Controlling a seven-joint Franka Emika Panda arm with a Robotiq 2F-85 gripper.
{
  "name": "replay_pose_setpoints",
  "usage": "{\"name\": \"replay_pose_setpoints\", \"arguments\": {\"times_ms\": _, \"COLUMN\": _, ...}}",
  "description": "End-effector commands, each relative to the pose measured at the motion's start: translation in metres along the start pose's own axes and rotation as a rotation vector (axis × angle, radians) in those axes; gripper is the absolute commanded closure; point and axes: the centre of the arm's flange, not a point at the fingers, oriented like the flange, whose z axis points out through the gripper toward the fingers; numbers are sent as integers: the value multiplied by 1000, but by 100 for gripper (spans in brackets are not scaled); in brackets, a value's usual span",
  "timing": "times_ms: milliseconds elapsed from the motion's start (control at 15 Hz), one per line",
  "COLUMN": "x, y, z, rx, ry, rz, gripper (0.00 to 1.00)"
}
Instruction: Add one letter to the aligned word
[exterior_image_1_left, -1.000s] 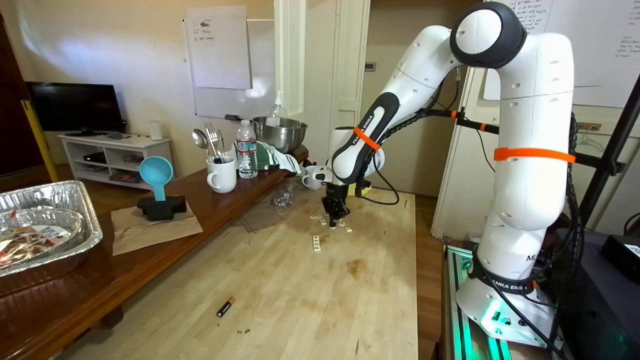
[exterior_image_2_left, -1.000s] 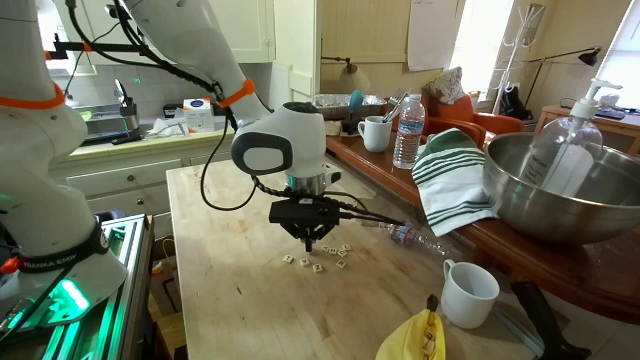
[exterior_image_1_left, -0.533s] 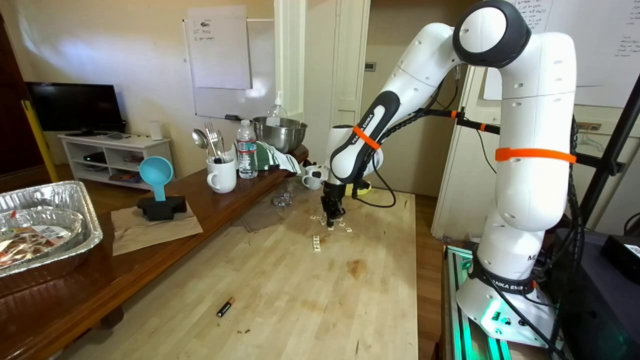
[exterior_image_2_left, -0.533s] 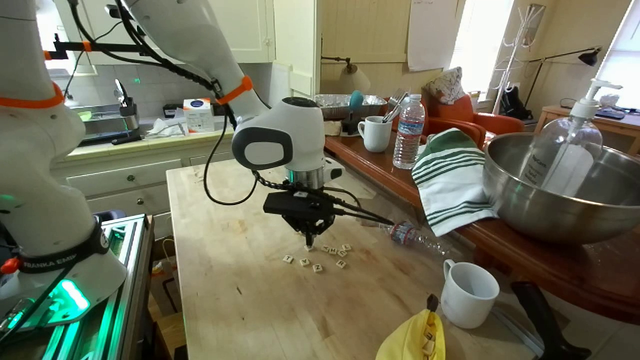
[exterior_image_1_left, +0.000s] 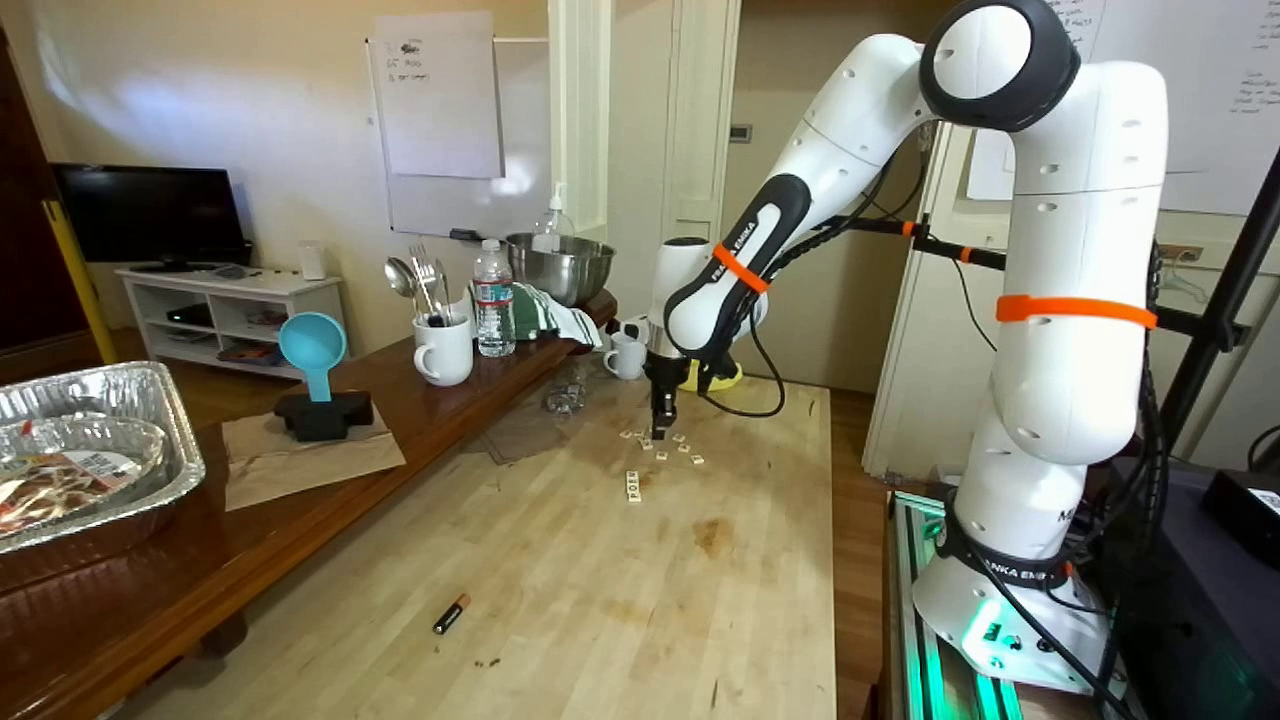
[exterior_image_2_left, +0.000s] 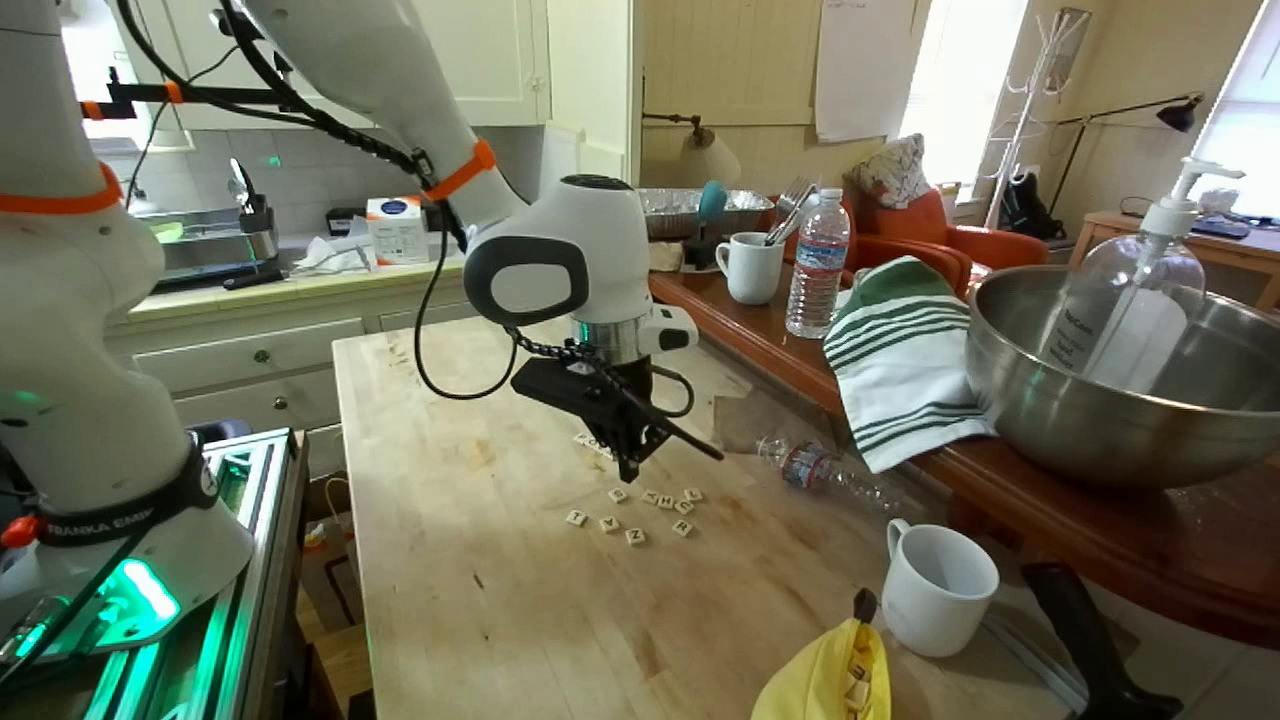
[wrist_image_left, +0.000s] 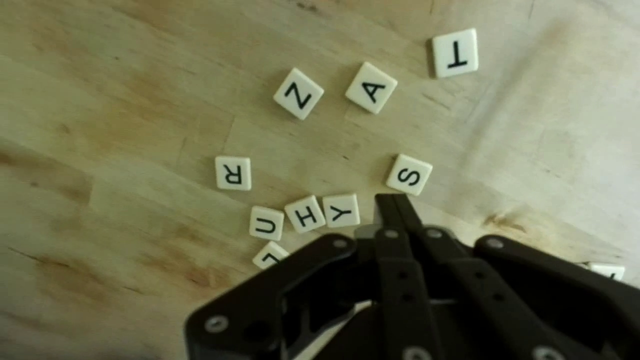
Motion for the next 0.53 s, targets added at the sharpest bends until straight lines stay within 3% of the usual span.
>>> {"name": "replay_pose_setpoints", "arguments": {"times_ms": 0, "x": 0, "y": -10, "z": 1, "rx": -24, "ry": -49, "rz": 193, "gripper": 100}}
{"name": "replay_pose_setpoints", "arguments": {"times_ms": 267, "x": -1, "y": -10, "z": 7, "rx": -18, "ry": -97, "rz": 401, "gripper": 100}}
{"name": "replay_pose_setpoints", "arguments": {"times_ms": 467, "x": -2, "y": -16, "z": 12, "rx": 2, "ry": -127, "rz": 491, "gripper": 100}}
